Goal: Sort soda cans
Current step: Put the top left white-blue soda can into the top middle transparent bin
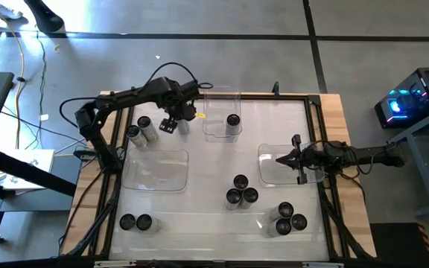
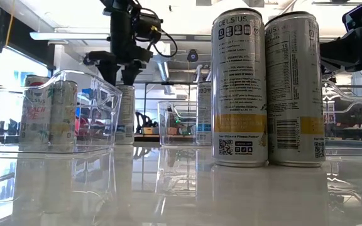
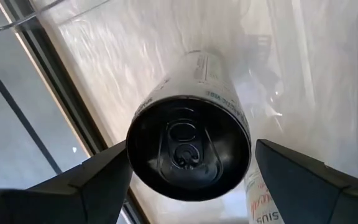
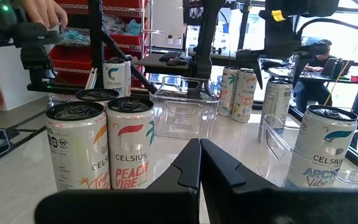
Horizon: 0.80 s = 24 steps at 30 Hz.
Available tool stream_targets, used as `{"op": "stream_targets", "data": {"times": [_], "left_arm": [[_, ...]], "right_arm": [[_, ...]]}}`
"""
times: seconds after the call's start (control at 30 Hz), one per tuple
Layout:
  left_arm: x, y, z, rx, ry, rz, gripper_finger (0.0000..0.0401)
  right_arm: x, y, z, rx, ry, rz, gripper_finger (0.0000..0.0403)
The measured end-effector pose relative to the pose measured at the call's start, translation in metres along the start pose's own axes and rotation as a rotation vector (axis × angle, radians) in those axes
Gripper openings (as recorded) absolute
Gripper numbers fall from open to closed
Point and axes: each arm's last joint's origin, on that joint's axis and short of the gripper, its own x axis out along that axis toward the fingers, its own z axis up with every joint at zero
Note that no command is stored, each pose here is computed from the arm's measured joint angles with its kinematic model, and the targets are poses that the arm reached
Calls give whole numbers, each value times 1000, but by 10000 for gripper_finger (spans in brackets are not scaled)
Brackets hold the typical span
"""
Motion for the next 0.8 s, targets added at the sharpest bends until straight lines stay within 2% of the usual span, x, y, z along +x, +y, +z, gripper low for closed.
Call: {"op": "stream_targets", "data": {"times": [0.17, 0.37, 0.47, 0.67, 0.8], "left_arm": [[0, 1, 0, -22, -7, 2, 326], [1, 6, 0, -101, -33, 27, 320], [1, 7, 0, -142, -34, 27, 305], [2, 9, -3, -225, -67, -2, 251], [1, 9, -1, -278, -75, -2, 244]], "right_arm": [[0, 0, 0, 0, 0, 0, 0], [0, 0, 0, 0, 0, 0, 0], [0, 0, 0, 0, 0, 0, 0], [0, 0, 0, 0, 0, 0, 0], [0, 0, 0, 0, 0, 0, 0]]}}
